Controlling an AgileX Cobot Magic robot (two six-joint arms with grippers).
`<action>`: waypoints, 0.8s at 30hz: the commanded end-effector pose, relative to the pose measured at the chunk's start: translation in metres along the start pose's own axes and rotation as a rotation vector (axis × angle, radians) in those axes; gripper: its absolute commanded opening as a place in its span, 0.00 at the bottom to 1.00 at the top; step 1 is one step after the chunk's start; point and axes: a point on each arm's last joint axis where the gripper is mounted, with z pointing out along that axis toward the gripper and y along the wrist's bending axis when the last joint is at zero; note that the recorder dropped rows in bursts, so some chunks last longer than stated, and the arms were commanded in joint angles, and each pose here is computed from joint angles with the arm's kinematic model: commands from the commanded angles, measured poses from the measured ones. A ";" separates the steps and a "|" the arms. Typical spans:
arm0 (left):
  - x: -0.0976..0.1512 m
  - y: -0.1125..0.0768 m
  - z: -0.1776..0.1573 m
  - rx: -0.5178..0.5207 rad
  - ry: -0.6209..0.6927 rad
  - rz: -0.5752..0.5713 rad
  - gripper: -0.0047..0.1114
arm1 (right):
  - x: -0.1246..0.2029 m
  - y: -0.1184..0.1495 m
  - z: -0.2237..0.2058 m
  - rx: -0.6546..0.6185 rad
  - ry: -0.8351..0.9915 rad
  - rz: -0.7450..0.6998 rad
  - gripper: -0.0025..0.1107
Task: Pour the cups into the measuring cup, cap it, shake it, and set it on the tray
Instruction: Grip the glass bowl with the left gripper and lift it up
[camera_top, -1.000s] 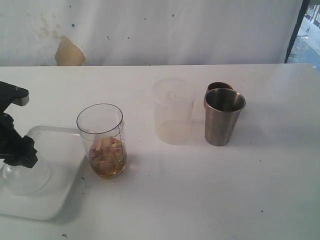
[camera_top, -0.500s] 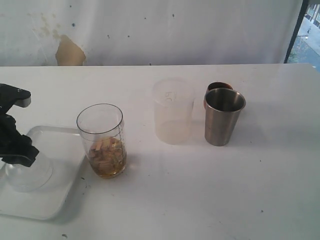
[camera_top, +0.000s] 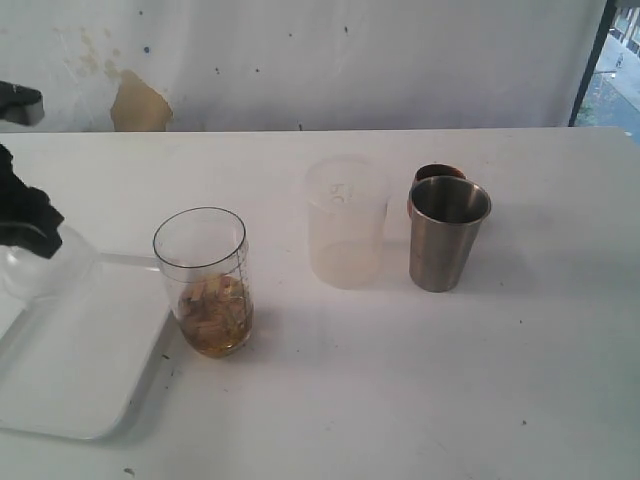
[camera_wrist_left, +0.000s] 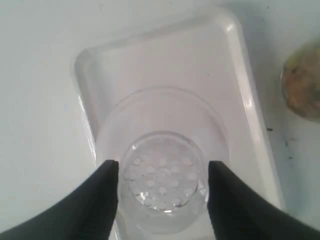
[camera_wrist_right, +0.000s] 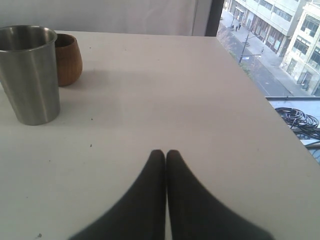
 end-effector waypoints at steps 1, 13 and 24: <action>-0.018 -0.002 -0.043 0.000 -0.044 -0.018 0.04 | 0.001 0.000 0.000 0.008 -0.004 0.000 0.02; -0.055 -0.027 -0.115 0.054 -0.206 0.043 0.04 | 0.001 0.000 0.000 0.008 -0.004 0.000 0.02; -0.067 -0.082 -0.103 0.176 -0.180 0.133 0.04 | 0.001 0.000 0.000 0.008 -0.004 0.000 0.02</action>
